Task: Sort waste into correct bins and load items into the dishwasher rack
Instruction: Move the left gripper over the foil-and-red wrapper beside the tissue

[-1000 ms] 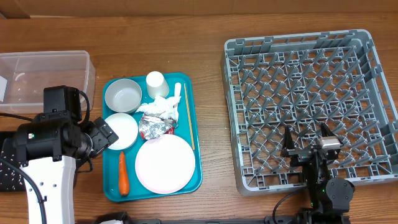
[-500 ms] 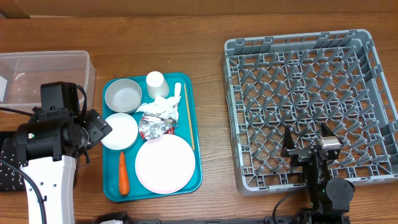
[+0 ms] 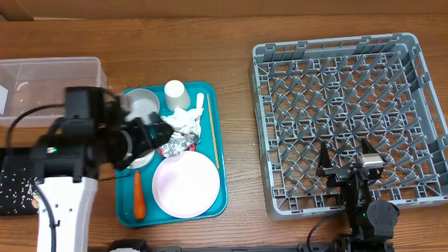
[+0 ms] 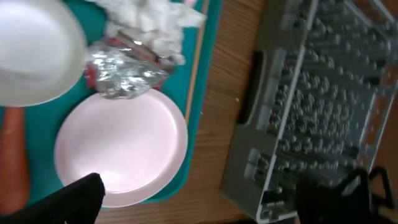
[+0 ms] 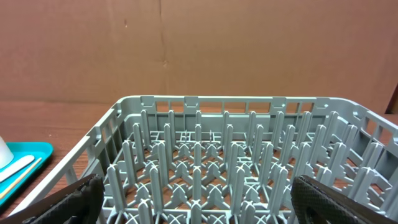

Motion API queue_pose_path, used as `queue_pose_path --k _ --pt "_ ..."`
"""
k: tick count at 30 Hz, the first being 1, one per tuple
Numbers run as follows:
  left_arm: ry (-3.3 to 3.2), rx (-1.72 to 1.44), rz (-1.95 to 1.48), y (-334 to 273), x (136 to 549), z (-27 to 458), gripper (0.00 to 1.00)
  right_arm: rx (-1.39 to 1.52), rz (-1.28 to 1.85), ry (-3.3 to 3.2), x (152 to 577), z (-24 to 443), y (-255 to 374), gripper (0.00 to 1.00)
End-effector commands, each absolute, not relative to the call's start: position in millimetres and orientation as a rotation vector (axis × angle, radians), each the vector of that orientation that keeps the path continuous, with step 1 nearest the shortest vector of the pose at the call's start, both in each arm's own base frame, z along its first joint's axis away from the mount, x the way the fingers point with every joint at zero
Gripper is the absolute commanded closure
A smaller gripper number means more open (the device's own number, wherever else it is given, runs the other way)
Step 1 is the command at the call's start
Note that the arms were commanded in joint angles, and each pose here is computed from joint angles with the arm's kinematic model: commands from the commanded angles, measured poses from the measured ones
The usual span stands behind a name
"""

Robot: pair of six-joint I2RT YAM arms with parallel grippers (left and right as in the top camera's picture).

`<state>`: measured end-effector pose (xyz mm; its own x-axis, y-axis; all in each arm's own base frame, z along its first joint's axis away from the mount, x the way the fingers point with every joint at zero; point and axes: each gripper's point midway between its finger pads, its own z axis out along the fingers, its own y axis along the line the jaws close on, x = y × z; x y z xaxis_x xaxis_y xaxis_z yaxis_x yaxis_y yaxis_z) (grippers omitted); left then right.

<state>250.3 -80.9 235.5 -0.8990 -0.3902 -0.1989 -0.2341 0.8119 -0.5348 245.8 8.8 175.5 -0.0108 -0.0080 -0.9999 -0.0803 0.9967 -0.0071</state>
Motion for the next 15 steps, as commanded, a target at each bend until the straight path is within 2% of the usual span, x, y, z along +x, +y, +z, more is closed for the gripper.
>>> queue_pose_path --k 1,7,15 --pt "2.723 -0.174 -0.748 -121.9 254.8 235.6 0.00 -0.070 0.057 1.579 245.8 173.2 8.5 0.00" --pt "2.674 -0.030 -0.744 -159.8 287.3 225.9 0.00 -0.070 0.057 1.579 245.8 173.2 8.5 0.00" --pt "2.796 -0.520 -0.653 -152.4 310.0 178.5 0.00 -0.070 0.057 1.578 245.8 173.4 8.5 0.00"
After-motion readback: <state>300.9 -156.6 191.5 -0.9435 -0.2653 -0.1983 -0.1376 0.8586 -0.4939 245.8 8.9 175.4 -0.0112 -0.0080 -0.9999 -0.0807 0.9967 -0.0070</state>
